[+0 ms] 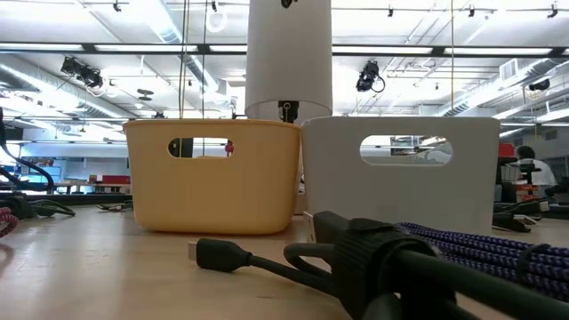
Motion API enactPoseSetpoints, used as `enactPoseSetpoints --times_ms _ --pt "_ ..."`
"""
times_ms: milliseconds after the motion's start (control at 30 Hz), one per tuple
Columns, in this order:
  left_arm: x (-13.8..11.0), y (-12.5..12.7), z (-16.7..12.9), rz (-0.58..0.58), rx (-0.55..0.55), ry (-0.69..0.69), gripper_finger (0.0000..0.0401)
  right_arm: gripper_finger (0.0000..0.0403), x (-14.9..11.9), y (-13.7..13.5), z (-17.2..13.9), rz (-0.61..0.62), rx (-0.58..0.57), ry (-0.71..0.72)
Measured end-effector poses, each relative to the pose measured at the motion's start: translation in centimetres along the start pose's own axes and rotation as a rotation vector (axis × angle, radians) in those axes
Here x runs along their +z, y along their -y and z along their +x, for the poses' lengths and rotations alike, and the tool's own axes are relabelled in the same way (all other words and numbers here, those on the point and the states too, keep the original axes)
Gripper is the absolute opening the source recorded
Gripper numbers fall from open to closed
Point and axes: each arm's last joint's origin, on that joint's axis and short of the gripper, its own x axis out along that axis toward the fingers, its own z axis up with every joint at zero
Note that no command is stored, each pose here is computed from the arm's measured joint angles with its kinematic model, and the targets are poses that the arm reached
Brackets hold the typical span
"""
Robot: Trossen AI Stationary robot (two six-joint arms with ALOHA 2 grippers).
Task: Pick & Place USB Port
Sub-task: Put the top left green and black charger cable into the gray bin
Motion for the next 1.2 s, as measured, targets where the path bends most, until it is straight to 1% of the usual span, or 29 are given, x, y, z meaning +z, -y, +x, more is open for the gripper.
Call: enactPoseSetpoints --times_ms 67,167,267,400,533,600,633,667,733,800,900,933,1000,1100,1133,1200 --pt "0.0 0.0 0.0 0.001 0.001 -0.001 0.0019 0.0019 0.0 0.0 0.0 0.012 -0.004 -0.003" --pt "-0.1 -0.1 0.0 0.01 0.011 -0.01 0.0021 0.001 0.1 0.0 -0.4 0.01 -0.079 -0.043" --pt "0.1 -0.1 -0.1 0.05 0.044 -0.012 0.0023 0.001 0.6 0.4 -1.2 0.031 -0.152 -0.09" --pt "0.6 -0.1 -0.5 0.102 0.096 -0.018 0.0024 0.001 1.4 0.5 -2.3 0.048 -0.21 -0.134" --pt "1.1 0.1 -0.8 0.124 0.141 -0.017 0.0025 0.0009 1.5 0.9 -3.3 0.09 -0.298 -0.202" --pt "1.6 0.3 -1.1 0.127 0.167 -0.014 0.0025 0.0009 0.9 0.7 -3.5 0.13 -0.287 -0.243" --pt "1.7 0.4 -1.3 0.135 0.176 -0.015 0.0025 0.0009 0.5 0.5 -3.6 0.119 -0.298 -0.287" --pt "1.7 0.5 -1.3 0.151 0.184 -0.02 0.0025 0.0009 0.0 0.5 -3.8 0.119 -0.328 -0.328" --pt "1.6 0.8 -1.5 0.179 0.205 -0.035 0.0025 0.0009 -0.8 0.6 -4.2 0.17 -0.378 -0.372" --pt "1.7 1.0 -1.7 0.197 0.221 -0.038 0.0025 0.0009 -1.8 0.5 -4.3 0.237 -0.393 -0.38" --pt "1.7 1.4 -1.9 0.207 0.24 -0.048 0.0025 0.0009 -3.8 -0.2 -4.7 0.314 -0.367 -0.398" --pt "1.8 1.4 -2.0 0.207 0.248 -0.05 0.0025 0.0009 -4.1 -0.3 -4.7 0.353 -0.358 -0.386" --pt "1.8 1.5 -2.1 0.202 0.259 -0.05 0.0025 0.0009 -4.8 -0.3 -5.1 0.449 -0.382 -0.354" --pt "1.8 1.7 -2.2 0.201 0.257 -0.051 0.0025 0.0009 -7.1 -0.7 -6.0 0.49 -0.402 -0.392" --pt "1.8 1.7 -2.2 0.2 0.255 -0.051 0.0025 0.0009 -7.5 -0.7 -6.3 0.511 -0.403 -0.394" --pt "1.9 1.8 -2.3 0.19 0.25 -0.048 0.0025 0.0009 -7.6 -0.7 -6.4 0.587 -0.403 -0.345"
